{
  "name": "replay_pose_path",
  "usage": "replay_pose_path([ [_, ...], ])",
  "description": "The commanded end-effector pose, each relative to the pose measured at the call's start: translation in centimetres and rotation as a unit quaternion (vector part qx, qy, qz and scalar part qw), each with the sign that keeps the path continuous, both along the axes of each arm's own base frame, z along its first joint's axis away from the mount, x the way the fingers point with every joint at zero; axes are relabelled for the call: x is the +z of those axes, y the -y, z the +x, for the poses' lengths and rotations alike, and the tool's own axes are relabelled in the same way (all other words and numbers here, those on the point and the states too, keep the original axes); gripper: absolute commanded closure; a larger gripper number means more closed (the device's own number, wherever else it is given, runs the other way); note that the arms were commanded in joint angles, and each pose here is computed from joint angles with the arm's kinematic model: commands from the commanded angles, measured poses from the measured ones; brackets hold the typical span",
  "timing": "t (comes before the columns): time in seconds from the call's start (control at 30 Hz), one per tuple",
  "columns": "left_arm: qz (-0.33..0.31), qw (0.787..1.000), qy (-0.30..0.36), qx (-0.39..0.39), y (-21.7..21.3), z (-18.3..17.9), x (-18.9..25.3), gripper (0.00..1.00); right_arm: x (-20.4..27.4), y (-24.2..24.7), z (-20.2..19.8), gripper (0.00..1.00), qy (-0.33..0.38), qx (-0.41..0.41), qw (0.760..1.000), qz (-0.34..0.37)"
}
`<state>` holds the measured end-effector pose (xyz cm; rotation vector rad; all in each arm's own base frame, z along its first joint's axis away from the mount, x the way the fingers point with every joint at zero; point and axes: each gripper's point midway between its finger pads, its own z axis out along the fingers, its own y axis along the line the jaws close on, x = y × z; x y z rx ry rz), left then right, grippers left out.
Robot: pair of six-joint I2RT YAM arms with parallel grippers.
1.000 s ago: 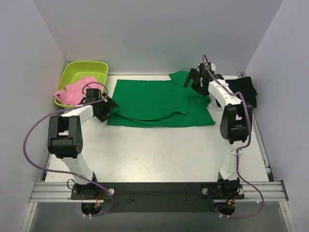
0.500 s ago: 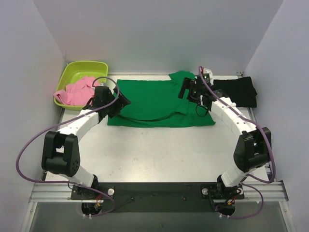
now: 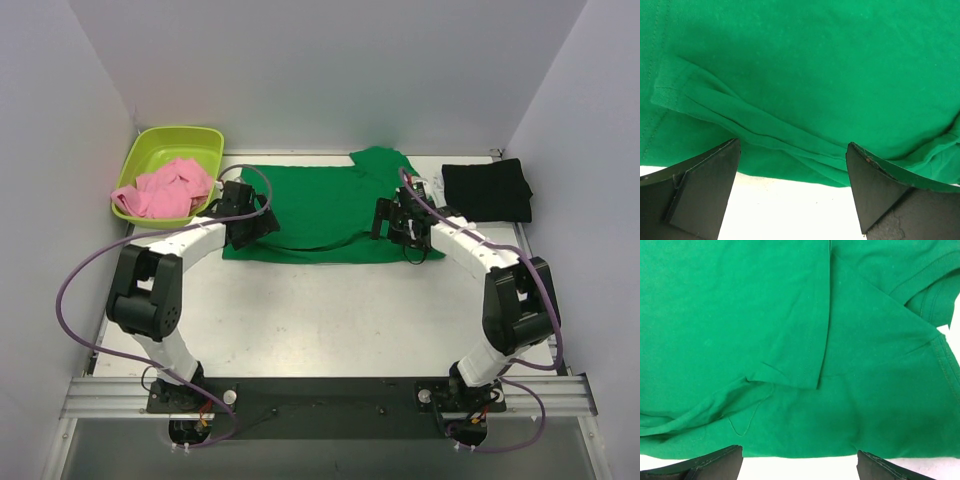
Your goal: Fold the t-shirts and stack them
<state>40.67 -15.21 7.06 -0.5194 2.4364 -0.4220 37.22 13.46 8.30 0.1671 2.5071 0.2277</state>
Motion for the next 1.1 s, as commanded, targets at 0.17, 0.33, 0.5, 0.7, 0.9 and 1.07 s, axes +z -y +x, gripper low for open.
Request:
replay_pose_path([
  [0.17, 0.034, 0.999, 0.025, 0.0, -0.8, 1.4, 1.7, 0.04, -1.3, -0.3, -0.5, 0.0, -0.008, 0.007, 1.0, 0.001],
  [0.33, 0.052, 0.999, 0.015, 0.001, -1.3, 1.7, 1.9, 0.04, -2.4, -0.6, -0.6, 0.0, -0.019, 0.005, 1.0, 0.003],
  [0.5, 0.06, 0.998, -0.003, 0.001, -1.4, 1.5, 1.3, 0.04, -2.6, -0.7, -0.7, 0.0, -0.019, 0.006, 1.0, 0.004],
  [0.7, 0.069, 0.997, -0.024, 0.002, -1.6, 1.1, 0.1, 0.15, -2.9, -0.6, -0.9, 0.0, -0.021, 0.006, 1.0, 0.004],
  [0.9, 0.074, 0.997, -0.028, 0.007, -2.0, 1.1, -0.1, 0.37, -2.8, -0.6, -0.9, 0.0, -0.019, 0.005, 1.0, 0.005],
  [1.07, 0.077, 0.996, -0.033, 0.011, -2.3, 1.4, -0.5, 0.57, -3.0, -0.6, -1.1, 0.0, -0.021, 0.005, 1.0, 0.005],
])
